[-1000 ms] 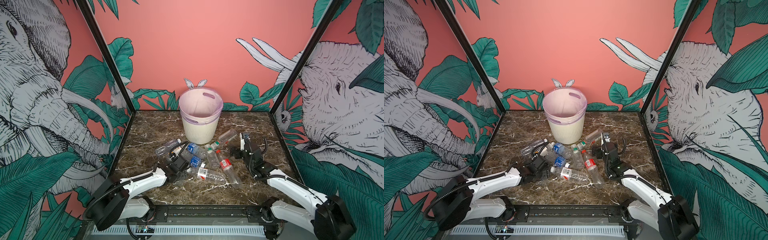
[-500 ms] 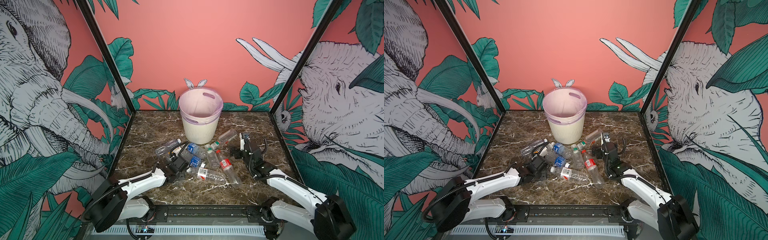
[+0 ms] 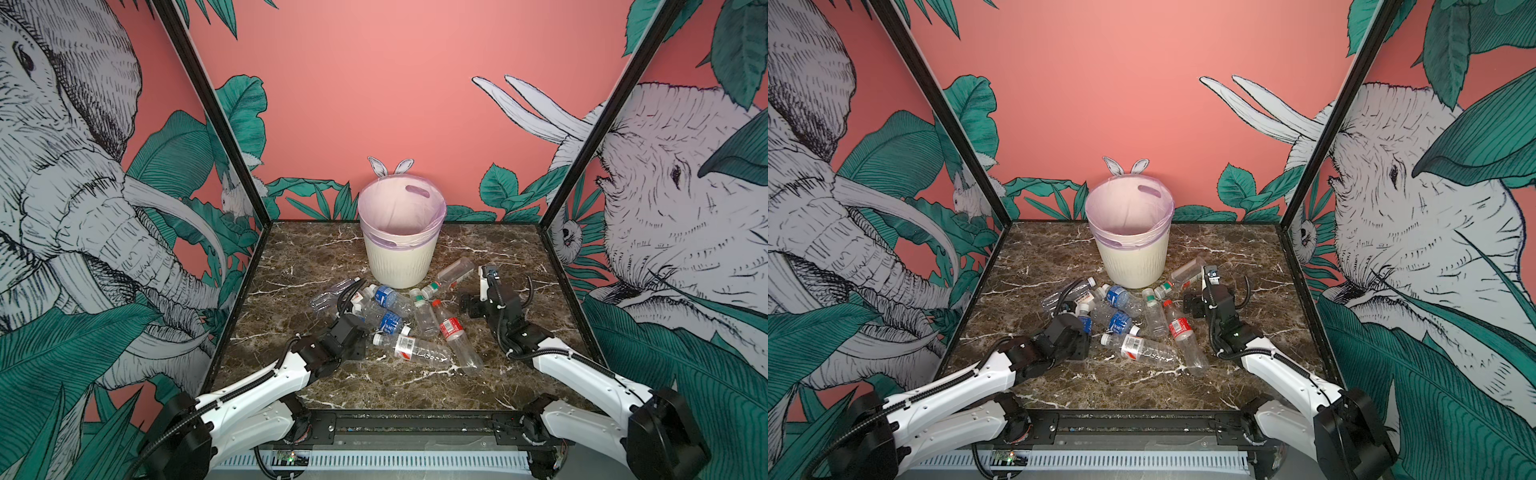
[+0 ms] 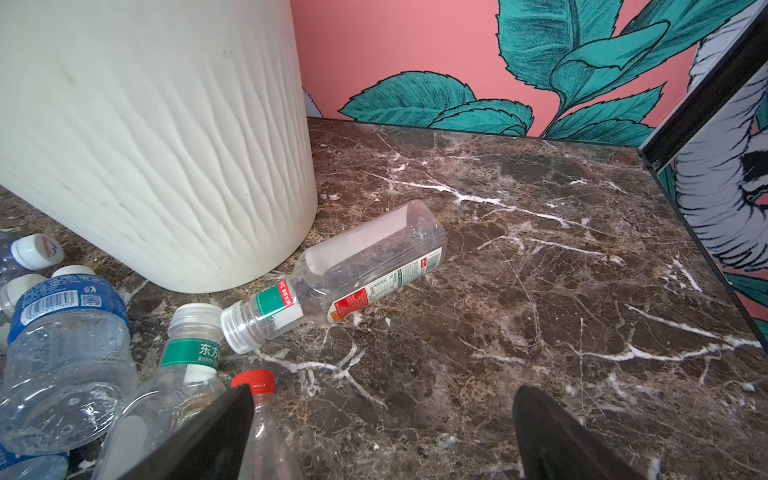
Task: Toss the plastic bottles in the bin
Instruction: 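Lift the POCARI SWEAT bottle over the bin and release it with the left gripper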
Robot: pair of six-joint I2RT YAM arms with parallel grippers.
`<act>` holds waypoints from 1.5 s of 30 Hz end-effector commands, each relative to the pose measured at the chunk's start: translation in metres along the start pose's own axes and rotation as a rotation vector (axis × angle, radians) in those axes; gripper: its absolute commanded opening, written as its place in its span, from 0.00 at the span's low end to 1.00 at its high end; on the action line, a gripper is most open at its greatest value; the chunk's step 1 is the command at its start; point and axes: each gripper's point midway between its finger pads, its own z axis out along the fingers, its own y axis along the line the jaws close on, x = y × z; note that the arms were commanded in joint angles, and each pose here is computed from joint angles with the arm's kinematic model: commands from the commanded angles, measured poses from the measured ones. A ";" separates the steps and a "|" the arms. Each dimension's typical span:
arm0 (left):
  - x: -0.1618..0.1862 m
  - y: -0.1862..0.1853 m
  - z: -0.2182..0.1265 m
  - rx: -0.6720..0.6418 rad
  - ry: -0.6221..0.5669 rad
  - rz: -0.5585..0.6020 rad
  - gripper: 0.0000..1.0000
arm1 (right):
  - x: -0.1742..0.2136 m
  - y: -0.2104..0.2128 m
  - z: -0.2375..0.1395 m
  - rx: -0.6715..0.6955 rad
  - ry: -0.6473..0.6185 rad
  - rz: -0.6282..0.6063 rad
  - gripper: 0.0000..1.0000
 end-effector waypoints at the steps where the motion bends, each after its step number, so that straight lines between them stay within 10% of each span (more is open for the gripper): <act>1: -0.016 -0.005 -0.010 0.044 -0.109 0.082 0.45 | -0.016 0.000 0.001 0.000 -0.044 0.024 0.99; 28: -0.110 -0.048 -0.128 0.323 -0.611 0.272 0.39 | -0.016 0.006 0.003 -0.022 -0.024 0.013 0.99; 37: -0.241 -0.106 -0.170 0.244 -0.759 0.411 0.39 | -0.020 0.006 0.000 -0.028 -0.031 0.018 0.99; 45: -0.406 -0.106 -0.110 0.295 -0.715 0.311 0.60 | -0.021 0.008 -0.001 -0.043 -0.021 0.041 0.99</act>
